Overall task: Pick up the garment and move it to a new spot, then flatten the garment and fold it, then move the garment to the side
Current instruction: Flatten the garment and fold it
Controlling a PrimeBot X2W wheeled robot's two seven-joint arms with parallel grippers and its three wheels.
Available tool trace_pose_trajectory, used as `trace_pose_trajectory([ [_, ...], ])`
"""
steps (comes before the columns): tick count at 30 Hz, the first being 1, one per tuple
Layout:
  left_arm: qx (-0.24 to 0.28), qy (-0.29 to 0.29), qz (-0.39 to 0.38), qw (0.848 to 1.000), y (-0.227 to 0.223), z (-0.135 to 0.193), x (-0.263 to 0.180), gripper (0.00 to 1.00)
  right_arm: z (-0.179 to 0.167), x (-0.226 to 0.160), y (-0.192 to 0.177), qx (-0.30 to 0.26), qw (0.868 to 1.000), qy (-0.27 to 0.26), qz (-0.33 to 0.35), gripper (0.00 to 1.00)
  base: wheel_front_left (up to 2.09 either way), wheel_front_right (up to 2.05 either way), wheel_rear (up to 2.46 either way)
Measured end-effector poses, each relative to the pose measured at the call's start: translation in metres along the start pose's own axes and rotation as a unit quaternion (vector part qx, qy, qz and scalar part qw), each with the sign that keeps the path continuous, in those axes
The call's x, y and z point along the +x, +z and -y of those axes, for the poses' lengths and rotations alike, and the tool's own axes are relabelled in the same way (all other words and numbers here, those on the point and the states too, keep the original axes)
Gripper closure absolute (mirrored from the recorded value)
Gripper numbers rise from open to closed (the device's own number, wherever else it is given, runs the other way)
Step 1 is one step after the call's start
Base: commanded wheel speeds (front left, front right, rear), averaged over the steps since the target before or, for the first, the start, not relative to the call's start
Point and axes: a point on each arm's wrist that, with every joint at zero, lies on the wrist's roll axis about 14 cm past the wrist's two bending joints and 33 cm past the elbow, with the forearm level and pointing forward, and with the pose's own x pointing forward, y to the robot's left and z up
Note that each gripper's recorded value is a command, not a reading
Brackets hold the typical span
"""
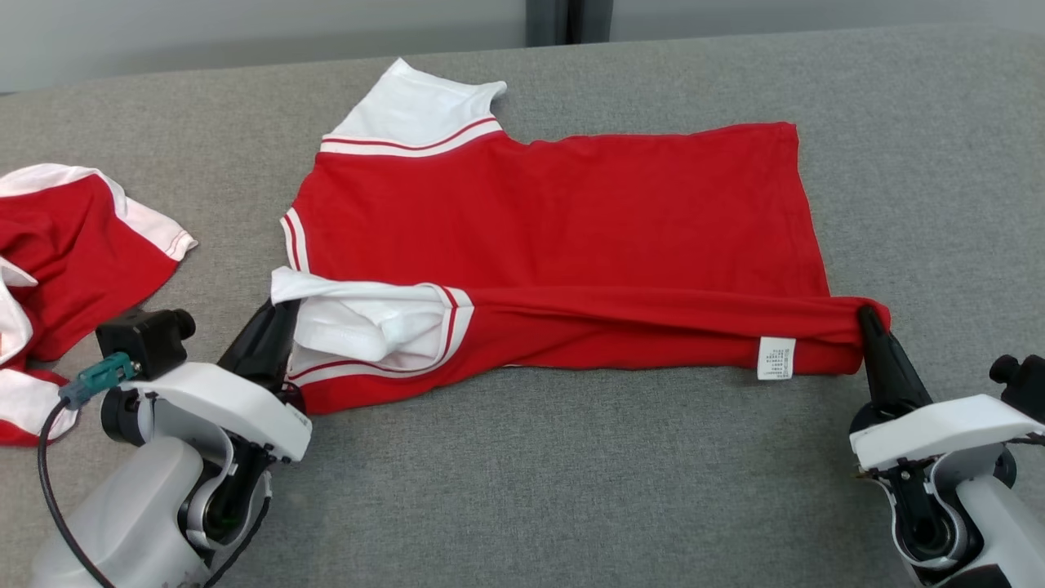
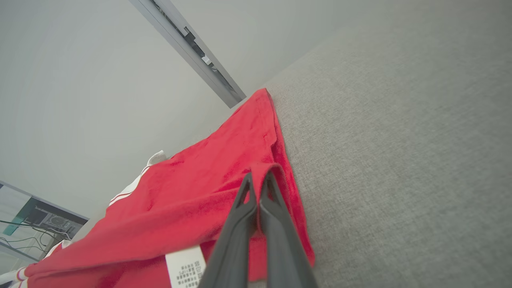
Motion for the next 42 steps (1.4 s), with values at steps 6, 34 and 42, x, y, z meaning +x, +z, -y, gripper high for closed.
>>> trace_pose_trajectory([
  [6, 0.013, 0.011, -0.008, 1.0, -0.008, -0.01, 0.025, 1.0, 0.002, 0.017, -0.002, -0.012, 1.0, -0.006, 0.003, 1.0, 0.0, 0.0, 0.0],
  [34, 0.027, 0.022, 0.001, 0.999, -0.005, -0.018, 0.043, 0.0, -0.01, 0.041, 0.007, -0.054, 0.998, 0.005, 0.014, 0.0, 0.0, 0.0, 0.0],
  [42, 0.029, 0.032, 0.015, 0.999, -0.004, -0.017, 0.009, 0.0, -0.01, 0.01, 0.018, -0.061, 0.998, 0.005, 0.031, 0.0, 0.0, 0.0, 0.0],
])
